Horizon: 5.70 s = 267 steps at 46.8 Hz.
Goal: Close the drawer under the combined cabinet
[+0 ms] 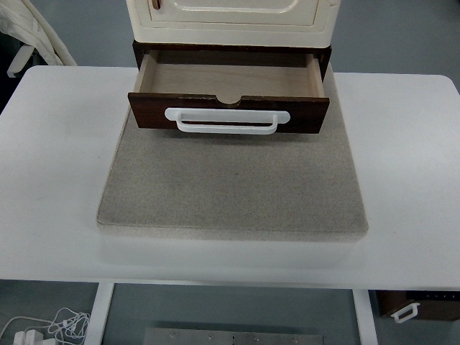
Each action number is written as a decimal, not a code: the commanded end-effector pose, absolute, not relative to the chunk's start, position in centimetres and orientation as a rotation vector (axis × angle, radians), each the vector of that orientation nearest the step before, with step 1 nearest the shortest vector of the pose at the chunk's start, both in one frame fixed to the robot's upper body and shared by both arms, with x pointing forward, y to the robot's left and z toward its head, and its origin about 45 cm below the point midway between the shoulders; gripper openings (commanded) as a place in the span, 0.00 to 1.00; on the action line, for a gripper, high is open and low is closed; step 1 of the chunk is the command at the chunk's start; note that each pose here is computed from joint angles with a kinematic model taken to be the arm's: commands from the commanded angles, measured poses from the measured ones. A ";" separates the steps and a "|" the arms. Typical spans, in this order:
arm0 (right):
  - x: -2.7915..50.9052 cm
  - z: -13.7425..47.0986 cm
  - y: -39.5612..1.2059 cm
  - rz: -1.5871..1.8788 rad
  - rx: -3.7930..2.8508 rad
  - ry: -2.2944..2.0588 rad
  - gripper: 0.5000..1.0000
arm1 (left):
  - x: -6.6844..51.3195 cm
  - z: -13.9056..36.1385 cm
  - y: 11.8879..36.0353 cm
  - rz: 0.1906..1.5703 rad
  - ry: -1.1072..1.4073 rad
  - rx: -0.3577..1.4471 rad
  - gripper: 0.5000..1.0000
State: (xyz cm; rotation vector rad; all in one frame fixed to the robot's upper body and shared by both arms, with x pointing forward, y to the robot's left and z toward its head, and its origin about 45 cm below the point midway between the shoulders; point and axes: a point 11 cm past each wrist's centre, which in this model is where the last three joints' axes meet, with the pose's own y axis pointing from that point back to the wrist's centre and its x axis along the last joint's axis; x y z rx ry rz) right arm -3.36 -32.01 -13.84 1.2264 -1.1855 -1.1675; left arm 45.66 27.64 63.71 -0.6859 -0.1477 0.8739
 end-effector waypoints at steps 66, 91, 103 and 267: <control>-3.3 -13.8 -32.0 -1.167 1.226 -1.186 0.90 | 32.7 37.2 8.7 0.204 -0.351 0.432 1.00; -3.3 -13.8 -32.0 -1.167 1.226 -1.186 0.90 | 32.9 32.0 10.0 0.108 -0.460 0.823 1.00; -3.3 -13.8 -32.0 -1.167 1.226 -1.186 0.90 | 34.7 31.4 11.3 0.078 -0.448 0.973 1.00; -3.3 -13.8 -32.0 -1.167 1.226 -1.186 0.90 | 45.9 33.9 14.6 0.456 -0.441 0.979 1.00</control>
